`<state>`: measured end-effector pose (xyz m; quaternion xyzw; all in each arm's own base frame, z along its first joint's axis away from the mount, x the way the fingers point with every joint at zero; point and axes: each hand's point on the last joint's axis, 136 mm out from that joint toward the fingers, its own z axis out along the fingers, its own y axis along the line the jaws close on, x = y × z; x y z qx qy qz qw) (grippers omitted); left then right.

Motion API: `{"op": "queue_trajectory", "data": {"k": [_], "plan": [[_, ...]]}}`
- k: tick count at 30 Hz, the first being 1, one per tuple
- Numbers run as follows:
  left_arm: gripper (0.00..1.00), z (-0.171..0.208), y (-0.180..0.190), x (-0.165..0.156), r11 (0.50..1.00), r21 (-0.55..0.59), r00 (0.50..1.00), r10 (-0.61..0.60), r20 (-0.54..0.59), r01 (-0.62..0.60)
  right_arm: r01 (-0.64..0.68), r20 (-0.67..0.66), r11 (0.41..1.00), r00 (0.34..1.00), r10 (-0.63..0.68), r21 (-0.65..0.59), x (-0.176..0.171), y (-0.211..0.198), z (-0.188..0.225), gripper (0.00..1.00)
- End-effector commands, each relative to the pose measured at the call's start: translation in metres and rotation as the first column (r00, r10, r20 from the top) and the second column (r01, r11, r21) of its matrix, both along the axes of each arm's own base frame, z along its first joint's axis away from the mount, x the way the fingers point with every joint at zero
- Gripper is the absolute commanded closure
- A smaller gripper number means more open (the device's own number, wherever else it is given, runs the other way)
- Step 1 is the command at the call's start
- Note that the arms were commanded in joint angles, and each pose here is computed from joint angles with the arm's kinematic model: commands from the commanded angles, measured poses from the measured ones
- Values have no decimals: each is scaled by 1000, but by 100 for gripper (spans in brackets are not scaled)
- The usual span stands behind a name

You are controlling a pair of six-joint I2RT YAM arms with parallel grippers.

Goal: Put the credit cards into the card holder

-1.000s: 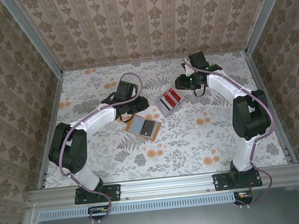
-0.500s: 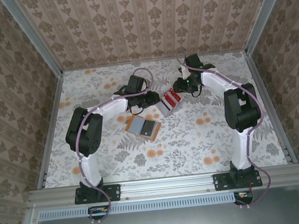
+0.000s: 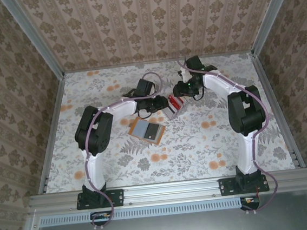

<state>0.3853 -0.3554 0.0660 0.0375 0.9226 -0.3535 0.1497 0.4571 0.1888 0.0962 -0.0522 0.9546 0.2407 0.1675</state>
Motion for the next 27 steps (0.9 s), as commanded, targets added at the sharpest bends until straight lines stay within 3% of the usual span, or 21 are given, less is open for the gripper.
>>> {"op": "queue_trajectory", "data": {"k": [1, 8, 27], "plan": [[65, 0, -13, 1, 999, -31, 1000, -12, -9, 12, -36, -23, 999, 999, 36, -1, -7, 7, 0, 57], [65, -3, -17, -2, 999, -27, 1000, -21, -15, 21, -31, -44, 993, 999, 26, -116, -7, -9, -19, 57], [64, 0, -16, -5, 999, -26, 1000, -19, -10, 19, -46, 31, 996, 998, 49, -76, -12, 2, 20, 57]]}}
